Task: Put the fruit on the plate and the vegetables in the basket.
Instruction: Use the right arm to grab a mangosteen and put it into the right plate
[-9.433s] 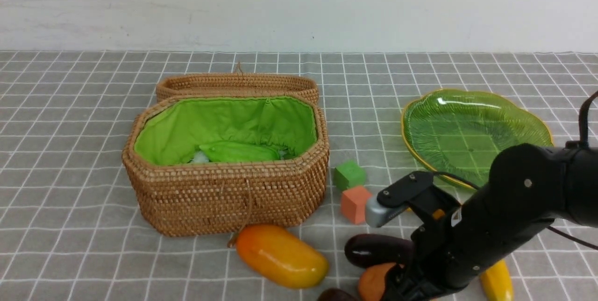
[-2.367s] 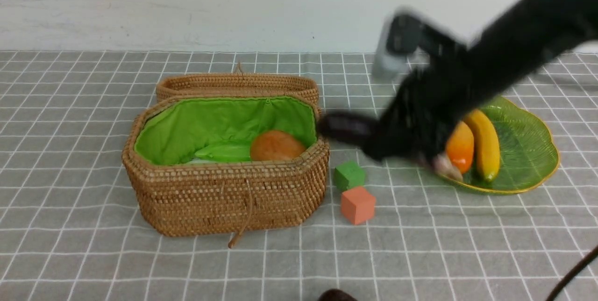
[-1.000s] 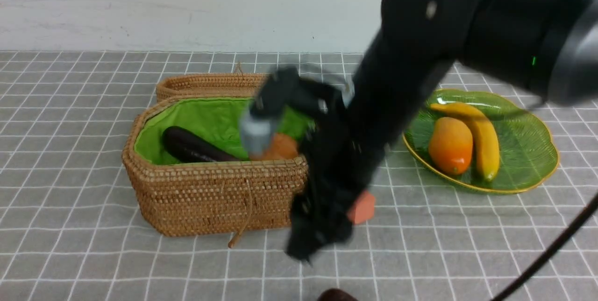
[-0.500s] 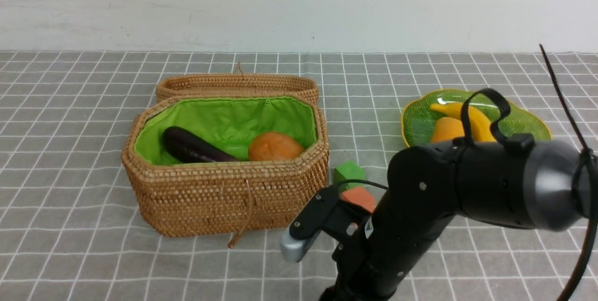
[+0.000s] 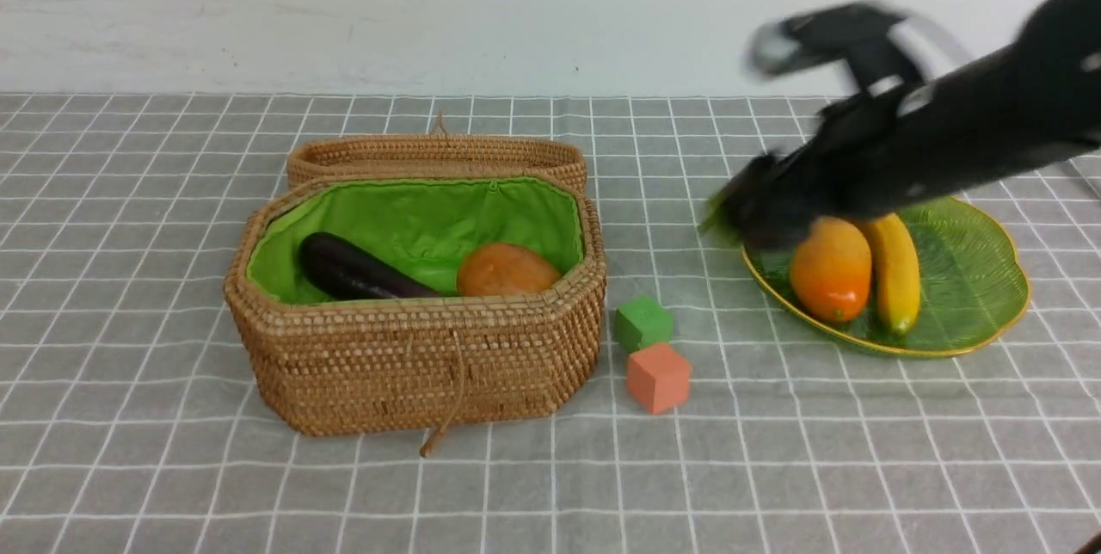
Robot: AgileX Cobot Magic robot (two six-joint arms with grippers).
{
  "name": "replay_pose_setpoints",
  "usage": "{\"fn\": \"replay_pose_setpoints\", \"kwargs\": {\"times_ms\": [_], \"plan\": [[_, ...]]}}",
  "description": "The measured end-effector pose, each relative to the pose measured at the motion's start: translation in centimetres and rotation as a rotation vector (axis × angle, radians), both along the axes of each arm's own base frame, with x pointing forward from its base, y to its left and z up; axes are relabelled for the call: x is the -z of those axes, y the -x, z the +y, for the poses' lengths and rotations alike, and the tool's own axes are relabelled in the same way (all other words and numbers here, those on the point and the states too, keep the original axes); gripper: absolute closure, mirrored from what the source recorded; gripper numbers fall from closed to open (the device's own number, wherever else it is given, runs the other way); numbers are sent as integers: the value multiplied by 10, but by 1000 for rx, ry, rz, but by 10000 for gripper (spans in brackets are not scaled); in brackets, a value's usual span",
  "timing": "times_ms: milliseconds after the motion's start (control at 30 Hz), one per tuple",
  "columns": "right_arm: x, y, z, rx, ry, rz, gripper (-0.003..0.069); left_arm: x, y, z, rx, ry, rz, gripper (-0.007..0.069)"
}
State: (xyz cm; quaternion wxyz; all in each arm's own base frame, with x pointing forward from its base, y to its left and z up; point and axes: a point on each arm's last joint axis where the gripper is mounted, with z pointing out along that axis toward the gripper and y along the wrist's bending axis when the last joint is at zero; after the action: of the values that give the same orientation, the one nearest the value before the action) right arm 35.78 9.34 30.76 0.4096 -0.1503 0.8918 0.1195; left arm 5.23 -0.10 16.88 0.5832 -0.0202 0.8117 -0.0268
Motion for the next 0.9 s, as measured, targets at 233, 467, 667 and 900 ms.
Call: {"fn": "replay_pose_setpoints", "kwargs": {"times_ms": [233, 467, 667, 900], "plan": [[55, -44, -89, 297, 1, 60, 130, 0, 0, 0, 0, 0, 0, 387], [94, -52, -121, 416, -37, 187, 101, 0, 0, 0, 0, 0, 0, 386], [89, -46, -125, 402, -13, 212, -20, 0, 0, 0, 0, 0, 0, 386], [44, -17, -129, 374, -8, 233, 34, 0, 0, 0, 0, 0, 0, 386]]}}
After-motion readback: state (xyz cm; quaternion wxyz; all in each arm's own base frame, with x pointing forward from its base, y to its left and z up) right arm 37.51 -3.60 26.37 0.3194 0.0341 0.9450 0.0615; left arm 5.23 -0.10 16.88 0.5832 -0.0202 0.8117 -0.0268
